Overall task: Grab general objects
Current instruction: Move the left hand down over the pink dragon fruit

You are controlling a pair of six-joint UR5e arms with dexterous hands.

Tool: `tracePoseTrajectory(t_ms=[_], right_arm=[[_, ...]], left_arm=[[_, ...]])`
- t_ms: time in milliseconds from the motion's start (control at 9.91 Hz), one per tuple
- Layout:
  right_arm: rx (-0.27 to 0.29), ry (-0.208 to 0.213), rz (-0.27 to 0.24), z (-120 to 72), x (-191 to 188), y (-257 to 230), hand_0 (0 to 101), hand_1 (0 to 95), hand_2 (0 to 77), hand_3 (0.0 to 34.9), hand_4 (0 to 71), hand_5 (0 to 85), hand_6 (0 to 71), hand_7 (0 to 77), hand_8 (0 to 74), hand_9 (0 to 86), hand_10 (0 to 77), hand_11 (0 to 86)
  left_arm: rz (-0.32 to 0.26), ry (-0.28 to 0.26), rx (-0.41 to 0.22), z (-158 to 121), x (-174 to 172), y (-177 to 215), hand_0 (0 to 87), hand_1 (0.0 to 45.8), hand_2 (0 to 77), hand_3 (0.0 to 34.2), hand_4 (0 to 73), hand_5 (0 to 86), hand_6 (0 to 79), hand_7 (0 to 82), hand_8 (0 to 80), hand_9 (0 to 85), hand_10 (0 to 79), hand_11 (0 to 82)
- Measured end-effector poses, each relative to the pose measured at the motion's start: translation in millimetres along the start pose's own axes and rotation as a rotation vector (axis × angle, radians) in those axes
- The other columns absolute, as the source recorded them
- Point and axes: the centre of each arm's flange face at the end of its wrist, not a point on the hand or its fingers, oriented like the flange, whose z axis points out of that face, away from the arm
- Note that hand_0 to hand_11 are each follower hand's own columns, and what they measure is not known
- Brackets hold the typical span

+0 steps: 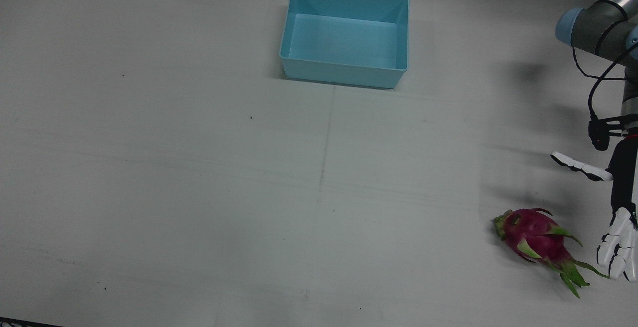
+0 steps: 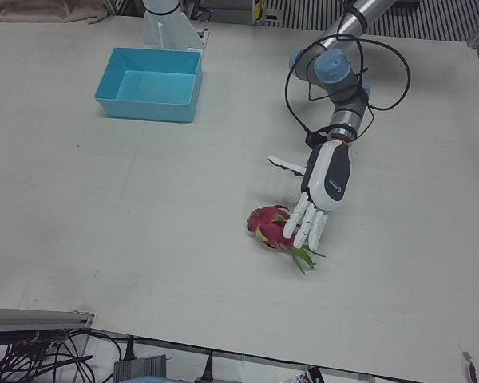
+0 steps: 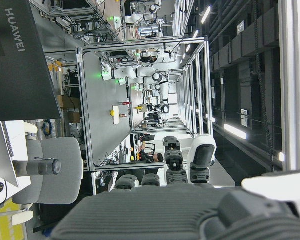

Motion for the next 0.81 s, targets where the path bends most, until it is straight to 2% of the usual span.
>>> tracePoseTrajectory(t_ms=[101,202,303,404,505,606,706,807], right_arm=[[0.0,0.0,0.0,0.0,0.0,0.0,0,6.0,1.6,0.0,0.0,74.2,0.0,0.0,0.0,1.1,0.0,1.1],[0.0,0.0,0.0,0.0,0.0,0.0,0,6.0,1.6,0.0,0.0,74.2,0.0,0.0,0.0,1.1,0.0,1.1],[0.0,0.0,0.0,0.0,0.0,0.0,0,6.0,1.6,0.0,0.0,74.2,0.0,0.0,0.0,1.1,0.0,1.1],[0.0,0.0,0.0,0.0,0.0,0.0,0,6.0,1.6,0.0,0.0,74.2,0.0,0.0,0.0,1.1,0.0,1.1],[0.0,0.0,0.0,0.0,0.0,0.0,0,6.0,1.6,0.0,0.0,74.2,0.0,0.0,0.0,1.1,0.0,1.1],[0.0,0.0,0.0,0.0,0.0,0.0,0,6.0,1.6,0.0,0.0,74.2,0.0,0.0,0.0,1.1,0.0,1.1],[0.0,0.0,0.0,0.0,0.0,0.0,0,6.0,1.6,0.0,0.0,74.2,0.0,0.0,0.0,1.1,0.0,1.1],[0.0,0.0,0.0,0.0,0.0,0.0,0,6.0,1.6,0.0,0.0,74.2,0.0,0.0,0.0,1.6,0.0,1.1]], left_arm=[[0.055,-0.015,-0.005,9.2,12.2,17.7,50.2,0.0,1.1,6.9,5.5,13.6,1.1,10.4,1.1,1.1,14.2,1.1],[0.11,-0.025,-0.006,21.7,19.1,33.4,50.2,0.0,1.1,6.9,5.5,13.6,1.1,10.4,1.1,1.1,14.2,1.1],[0.193,-0.027,-0.008,41.0,26.4,54.4,50.4,0.0,1.6,6.2,5.5,10.9,1.1,10.4,1.1,0.5,14.7,1.1],[0.273,-0.026,-0.009,57.6,30.2,70.8,50.2,0.0,1.6,6.9,5.5,7.6,1.1,10.4,1.1,0.5,14.7,1.1],[0.326,-0.026,-0.007,68.1,29.1,78.4,50.2,0.0,1.1,8.0,6.0,3.8,1.1,8.7,1.1,0.5,14.7,1.1],[0.361,-0.031,-0.003,74.3,24.1,80.1,49.2,0.0,1.6,12.1,6.0,3.3,1.1,4.9,1.1,0.5,14.2,1.1],[0.386,-0.041,0.002,77.3,16.5,78.0,48.0,0.0,1.6,15.4,5.5,2.7,1.1,4.9,1.1,1.1,14.2,1.1],[0.406,-0.056,0.01,78.7,6.9,72.7,48.0,0.0,1.6,15.4,5.5,2.7,1.1,4.9,1.1,1.1,14.2,1.1]])
